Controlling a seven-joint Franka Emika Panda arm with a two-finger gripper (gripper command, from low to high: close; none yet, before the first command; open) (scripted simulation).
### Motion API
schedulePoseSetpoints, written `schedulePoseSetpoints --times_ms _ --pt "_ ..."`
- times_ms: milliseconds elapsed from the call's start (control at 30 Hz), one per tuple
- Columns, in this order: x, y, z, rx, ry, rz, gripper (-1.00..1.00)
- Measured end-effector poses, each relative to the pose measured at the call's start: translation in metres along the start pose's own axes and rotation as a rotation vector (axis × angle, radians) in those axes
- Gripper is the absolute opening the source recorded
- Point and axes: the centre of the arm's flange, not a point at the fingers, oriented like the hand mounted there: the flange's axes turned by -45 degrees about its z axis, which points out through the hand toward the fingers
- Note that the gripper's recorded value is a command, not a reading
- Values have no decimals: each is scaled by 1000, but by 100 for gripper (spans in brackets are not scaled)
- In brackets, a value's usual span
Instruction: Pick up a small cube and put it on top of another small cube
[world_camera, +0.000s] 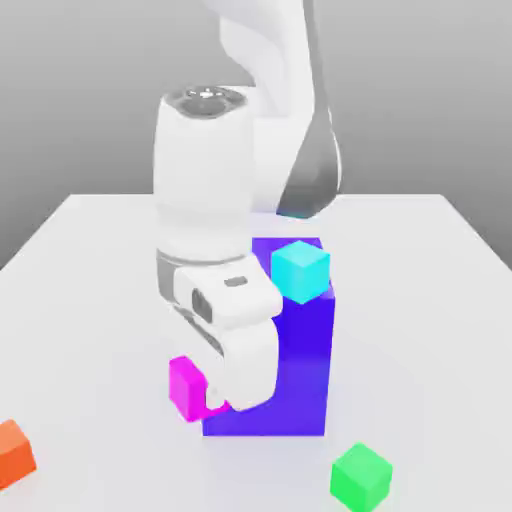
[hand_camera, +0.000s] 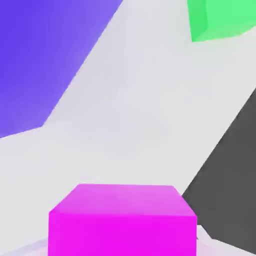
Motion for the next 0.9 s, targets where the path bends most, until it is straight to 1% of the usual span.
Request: schedulePoseSetpoints --times_ms 500,700,733,900 --pt "105 94 18 -14 79 -829 -100" --pt "117 100 69 -19 83 -884 -100" --pt "117 99 79 -18 85 -884 100" --pt "118 99 79 -18 85 -884 100"
